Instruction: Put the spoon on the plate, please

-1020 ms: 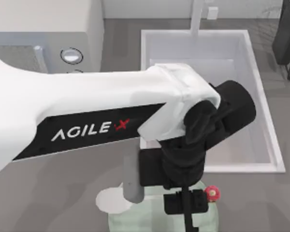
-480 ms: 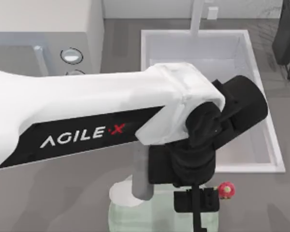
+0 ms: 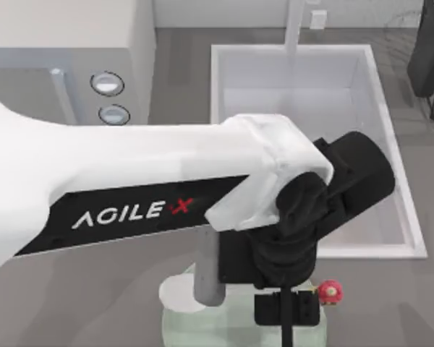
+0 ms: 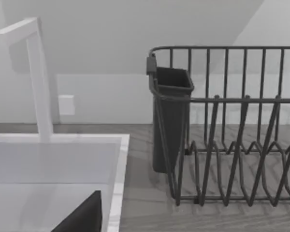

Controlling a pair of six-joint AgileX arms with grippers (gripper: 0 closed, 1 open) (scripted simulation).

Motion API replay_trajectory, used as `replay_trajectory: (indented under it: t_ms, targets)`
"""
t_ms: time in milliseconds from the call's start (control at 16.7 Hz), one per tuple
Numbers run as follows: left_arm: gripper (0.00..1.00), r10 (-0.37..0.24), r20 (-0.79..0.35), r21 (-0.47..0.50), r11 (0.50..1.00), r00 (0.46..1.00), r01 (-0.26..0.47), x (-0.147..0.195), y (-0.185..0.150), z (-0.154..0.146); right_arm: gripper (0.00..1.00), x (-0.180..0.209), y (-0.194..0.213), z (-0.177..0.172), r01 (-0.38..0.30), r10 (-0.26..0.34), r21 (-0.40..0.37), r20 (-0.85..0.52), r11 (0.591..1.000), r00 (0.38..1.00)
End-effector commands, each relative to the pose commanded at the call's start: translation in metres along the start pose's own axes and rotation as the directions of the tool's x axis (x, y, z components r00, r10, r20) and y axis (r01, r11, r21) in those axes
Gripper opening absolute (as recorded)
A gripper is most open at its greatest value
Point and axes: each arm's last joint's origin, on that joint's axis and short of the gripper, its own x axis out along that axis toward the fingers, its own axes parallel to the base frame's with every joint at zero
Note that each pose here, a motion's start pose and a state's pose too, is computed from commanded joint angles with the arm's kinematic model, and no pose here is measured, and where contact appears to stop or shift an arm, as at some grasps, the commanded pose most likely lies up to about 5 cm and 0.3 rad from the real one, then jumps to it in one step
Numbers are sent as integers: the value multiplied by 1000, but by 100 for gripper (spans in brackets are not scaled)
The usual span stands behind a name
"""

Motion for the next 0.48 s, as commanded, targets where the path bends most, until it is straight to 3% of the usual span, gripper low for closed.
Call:
replay_trajectory:
  t_ms: [480]
  targets:
    - [0, 96, 95, -47, 995, 991, -92, 48, 2, 17, 100, 0, 0, 0, 0, 0, 0, 0, 1000, 1000]
